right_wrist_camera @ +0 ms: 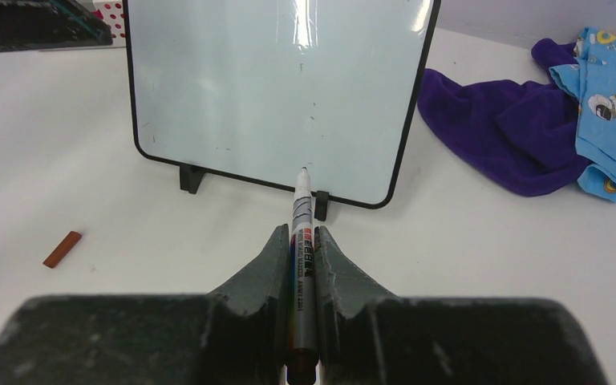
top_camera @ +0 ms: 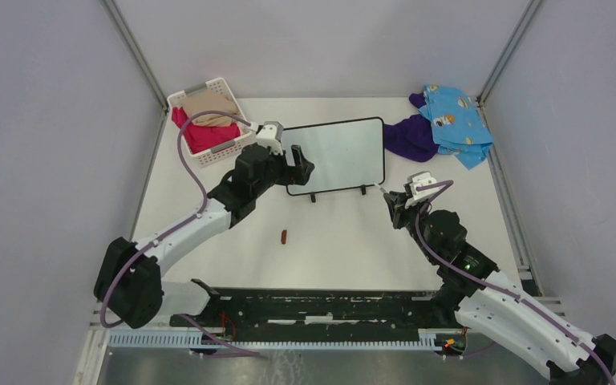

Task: Write a sentence on the whiteboard
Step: Move the whiteboard stand to the center of the board.

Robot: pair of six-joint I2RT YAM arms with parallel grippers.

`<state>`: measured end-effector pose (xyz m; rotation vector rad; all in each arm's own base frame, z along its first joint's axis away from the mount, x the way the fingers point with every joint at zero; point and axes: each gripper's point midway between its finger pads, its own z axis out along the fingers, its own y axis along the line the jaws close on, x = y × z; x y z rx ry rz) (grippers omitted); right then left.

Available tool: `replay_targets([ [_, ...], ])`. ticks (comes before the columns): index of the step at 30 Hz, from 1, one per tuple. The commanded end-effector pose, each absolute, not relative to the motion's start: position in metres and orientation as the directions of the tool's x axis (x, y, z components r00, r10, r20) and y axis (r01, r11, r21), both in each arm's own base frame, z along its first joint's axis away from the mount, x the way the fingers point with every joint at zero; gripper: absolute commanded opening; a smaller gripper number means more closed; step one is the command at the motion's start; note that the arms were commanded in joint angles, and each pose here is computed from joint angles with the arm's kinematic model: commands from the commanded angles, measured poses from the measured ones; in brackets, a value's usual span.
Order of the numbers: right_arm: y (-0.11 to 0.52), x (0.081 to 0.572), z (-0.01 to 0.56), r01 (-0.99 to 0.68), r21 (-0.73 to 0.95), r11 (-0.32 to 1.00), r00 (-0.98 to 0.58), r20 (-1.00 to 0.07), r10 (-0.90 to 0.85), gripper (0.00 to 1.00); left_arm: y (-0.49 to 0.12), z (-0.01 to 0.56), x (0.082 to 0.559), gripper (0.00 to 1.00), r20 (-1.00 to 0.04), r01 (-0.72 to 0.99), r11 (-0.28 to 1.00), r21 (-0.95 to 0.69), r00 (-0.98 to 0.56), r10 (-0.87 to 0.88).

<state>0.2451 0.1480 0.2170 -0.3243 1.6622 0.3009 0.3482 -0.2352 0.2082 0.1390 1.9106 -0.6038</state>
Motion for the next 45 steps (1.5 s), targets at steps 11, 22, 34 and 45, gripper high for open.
replay_targets([
  [11, 0.14, 0.246, 0.228, -0.349, 0.019, 0.937, -0.068, -0.998, -0.006, 0.0, -0.257, 0.108, 0.32, 0.9, -0.715, 0.24, 0.866, -0.438, -0.677, -0.175],
  [22, 0.137, 0.245, 0.232, -0.34, 0.025, 0.94, -0.06, -0.998, 0.004, 0.0, -0.276, 0.069, 0.339, 0.57, -0.68, 0.154, 0.935, -0.319, -0.725, -0.112],
  [34, 0.137, 0.244, 0.236, -0.343, 0.023, 0.939, -0.054, -0.999, 0.005, 0.0, -0.276, 0.054, 0.357, 0.52, -0.734, 0.148, 0.962, -0.229, -0.675, -0.071],
  [45, 0.138, 0.245, 0.235, -0.344, 0.026, 0.939, -0.059, -0.998, 0.006, 0.0, -0.287, 0.056, 0.364, 0.45, -0.764, 0.191, 0.957, -0.219, -0.644, -0.046],
])
